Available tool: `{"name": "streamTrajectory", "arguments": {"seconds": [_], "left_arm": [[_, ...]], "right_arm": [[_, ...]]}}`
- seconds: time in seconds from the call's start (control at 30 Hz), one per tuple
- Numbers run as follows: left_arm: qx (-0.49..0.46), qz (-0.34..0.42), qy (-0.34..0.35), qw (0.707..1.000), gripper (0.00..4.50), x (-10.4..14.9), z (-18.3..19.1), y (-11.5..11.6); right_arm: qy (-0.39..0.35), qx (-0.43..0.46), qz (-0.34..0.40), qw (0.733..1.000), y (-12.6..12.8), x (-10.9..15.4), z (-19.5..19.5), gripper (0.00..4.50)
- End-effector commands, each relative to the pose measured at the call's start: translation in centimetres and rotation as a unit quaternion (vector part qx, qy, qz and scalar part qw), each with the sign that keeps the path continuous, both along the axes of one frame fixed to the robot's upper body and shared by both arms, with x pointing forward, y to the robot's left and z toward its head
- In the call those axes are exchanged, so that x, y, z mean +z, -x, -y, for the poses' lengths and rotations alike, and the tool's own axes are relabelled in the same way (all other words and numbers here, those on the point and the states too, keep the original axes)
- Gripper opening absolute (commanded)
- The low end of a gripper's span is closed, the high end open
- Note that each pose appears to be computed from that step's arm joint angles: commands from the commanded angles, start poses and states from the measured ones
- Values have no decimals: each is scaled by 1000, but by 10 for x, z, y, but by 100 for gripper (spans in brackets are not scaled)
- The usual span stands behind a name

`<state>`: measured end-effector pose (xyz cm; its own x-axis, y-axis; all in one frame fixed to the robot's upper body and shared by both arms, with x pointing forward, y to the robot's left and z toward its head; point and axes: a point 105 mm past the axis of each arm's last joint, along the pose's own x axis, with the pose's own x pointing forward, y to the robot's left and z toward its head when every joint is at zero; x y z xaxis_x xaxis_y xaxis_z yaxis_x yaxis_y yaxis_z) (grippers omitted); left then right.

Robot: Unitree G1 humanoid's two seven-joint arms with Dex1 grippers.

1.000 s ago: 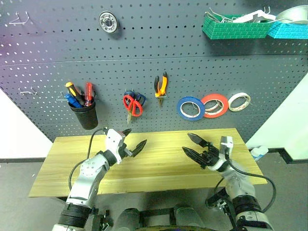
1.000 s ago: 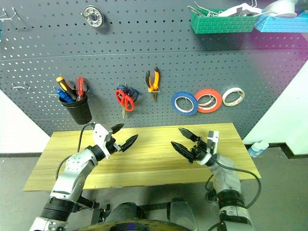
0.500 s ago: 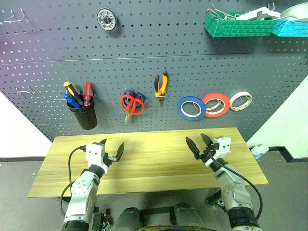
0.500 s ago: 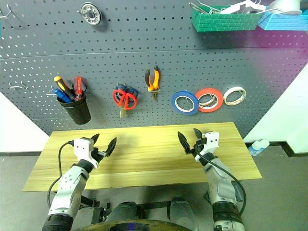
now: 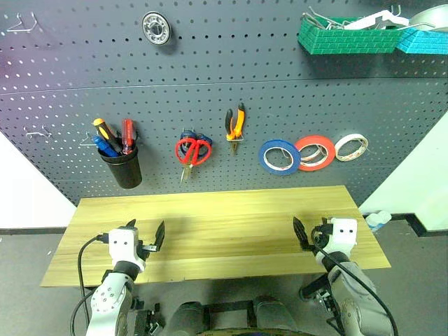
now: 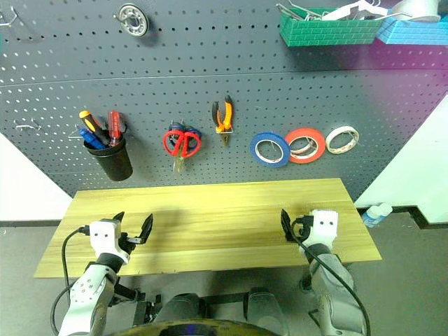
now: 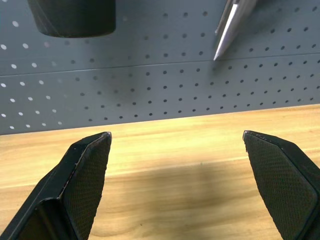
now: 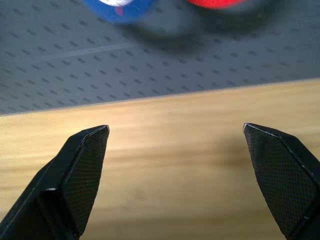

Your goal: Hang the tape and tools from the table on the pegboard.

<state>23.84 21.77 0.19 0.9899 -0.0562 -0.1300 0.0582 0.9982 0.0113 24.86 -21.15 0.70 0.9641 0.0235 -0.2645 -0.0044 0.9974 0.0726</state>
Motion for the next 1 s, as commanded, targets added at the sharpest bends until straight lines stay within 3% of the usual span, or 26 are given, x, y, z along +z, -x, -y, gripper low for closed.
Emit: {"name": "streamTrajectory", "arguments": {"seconds": [0.03,0.27,0.43,1.0], "left_arm": [[-1,31,-16,999,442,17,2,-1],[13,-8,-26,1000,442,11,-6,21],[27,-26,-20,999,442,8,-9,37],[-13,-41,-20,999,442,1,5,31]], "right_arm": [[36,1,36,999,-3,25,-1,450],[72,-17,22,997,11,30,7,450],[53,-26,3,998,21,31,7,450],[38,9,21,999,-2,47,-10,450]]}}
